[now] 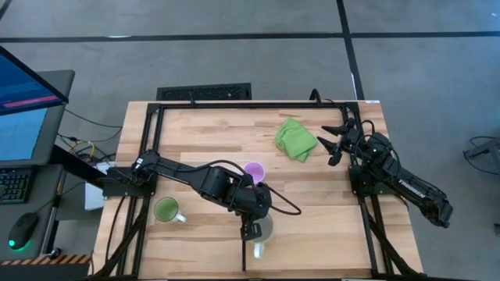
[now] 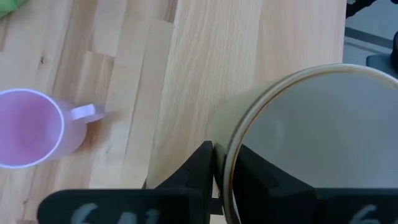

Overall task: Stack small to large cups/mugs on shelf
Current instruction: Put the light green mug on the shelf

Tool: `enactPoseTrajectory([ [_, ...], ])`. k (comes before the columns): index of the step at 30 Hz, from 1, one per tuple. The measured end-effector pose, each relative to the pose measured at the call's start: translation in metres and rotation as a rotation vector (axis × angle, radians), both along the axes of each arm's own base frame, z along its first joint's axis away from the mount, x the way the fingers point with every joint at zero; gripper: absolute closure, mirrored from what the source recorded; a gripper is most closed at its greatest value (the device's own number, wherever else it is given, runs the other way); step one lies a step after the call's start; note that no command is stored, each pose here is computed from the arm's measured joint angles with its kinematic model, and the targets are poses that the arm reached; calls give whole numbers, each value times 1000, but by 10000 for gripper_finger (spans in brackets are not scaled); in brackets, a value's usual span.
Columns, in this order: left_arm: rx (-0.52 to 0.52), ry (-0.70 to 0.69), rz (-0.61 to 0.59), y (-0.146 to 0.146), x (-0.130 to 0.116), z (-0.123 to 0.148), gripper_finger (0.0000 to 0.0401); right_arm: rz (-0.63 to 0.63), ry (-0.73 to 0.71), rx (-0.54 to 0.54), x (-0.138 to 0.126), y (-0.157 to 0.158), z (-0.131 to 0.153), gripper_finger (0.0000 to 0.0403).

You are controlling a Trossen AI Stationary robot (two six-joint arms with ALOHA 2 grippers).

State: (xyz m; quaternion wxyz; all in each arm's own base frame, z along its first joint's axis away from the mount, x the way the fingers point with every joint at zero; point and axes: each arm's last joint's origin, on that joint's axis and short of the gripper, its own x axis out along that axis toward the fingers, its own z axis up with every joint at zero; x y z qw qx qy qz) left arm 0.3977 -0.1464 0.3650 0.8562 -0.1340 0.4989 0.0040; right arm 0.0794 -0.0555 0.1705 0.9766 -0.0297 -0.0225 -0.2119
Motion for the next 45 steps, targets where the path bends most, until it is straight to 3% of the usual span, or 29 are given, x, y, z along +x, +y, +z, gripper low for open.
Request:
enactPoseTrajectory([
  [11,-43,-18,5,4,4,2,360,0,0,0,0,0,0,154],
  [45,-40,-25,0,6,5,2,358,0,0,-1,0,0,0,154],
])
